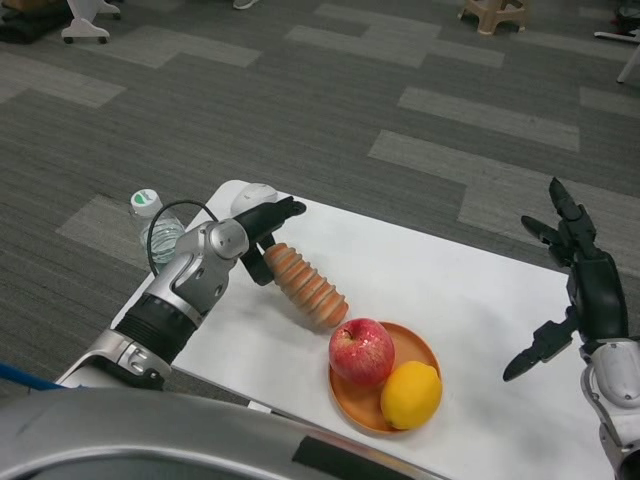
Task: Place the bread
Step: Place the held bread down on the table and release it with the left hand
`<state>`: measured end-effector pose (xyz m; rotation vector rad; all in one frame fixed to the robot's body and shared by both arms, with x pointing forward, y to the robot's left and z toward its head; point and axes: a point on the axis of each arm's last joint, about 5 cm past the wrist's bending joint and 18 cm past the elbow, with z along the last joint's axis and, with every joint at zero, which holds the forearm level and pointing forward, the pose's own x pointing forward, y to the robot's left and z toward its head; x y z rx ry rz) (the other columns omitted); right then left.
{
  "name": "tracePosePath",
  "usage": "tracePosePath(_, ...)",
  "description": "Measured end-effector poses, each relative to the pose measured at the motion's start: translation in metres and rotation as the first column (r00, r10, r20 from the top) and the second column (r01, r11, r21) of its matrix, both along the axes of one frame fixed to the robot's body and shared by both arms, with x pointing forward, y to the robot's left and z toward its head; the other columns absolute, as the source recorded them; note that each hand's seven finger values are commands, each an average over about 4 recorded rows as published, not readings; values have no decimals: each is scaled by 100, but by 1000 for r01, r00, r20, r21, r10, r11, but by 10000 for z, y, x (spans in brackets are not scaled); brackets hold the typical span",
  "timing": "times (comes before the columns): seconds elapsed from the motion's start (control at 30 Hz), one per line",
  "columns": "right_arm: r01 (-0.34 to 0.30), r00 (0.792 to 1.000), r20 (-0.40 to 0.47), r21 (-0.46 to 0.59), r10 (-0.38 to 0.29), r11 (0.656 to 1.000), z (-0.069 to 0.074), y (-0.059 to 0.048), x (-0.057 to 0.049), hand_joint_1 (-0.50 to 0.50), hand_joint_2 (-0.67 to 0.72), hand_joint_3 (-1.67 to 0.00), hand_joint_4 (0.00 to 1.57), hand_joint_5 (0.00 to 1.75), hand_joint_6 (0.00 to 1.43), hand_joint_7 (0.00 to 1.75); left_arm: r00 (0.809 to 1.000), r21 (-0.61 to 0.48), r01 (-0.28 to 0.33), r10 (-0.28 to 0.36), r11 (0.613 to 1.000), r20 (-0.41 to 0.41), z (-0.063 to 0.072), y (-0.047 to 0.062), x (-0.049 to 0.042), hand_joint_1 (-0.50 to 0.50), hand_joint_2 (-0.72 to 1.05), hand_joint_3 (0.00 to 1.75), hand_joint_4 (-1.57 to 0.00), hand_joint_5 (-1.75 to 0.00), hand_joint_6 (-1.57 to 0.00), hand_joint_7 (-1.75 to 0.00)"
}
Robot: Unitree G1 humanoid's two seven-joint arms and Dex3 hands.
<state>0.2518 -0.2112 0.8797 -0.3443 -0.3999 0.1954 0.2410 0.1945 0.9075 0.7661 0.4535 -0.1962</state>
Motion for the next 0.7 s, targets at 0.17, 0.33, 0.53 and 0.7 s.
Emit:
tracePosePath(0.17,-3,1000,2,1,3,1000,3,6,1,17,60,0,37,39,0,0,999,-50,-4,6,999,44,66,24,-27,50,105,41,0,-154,0,-14)
tracePosePath(0.33,-5,1000,4,1,5,1000,6,9,2,17,60,0,37,34,0,0,998,-89,-6,11,996,57,73,46,-53,50,105,52,0,-154,0,-14)
tracePosePath(0.53,-8,1000,7,3,8,1000,11,14,4,17,60,0,37,39,0,0,996,-112,1,8,994,84,92,70,-69,50,105,55,0,-146,0,-14)
tracePosePath(0.7,-14,1000,15,7,14,1000,23,26,7,17,60,0,37,39,0,0,992,-166,28,-7,986,124,110,90,-71,50,105,68,0,-144,0,-14)
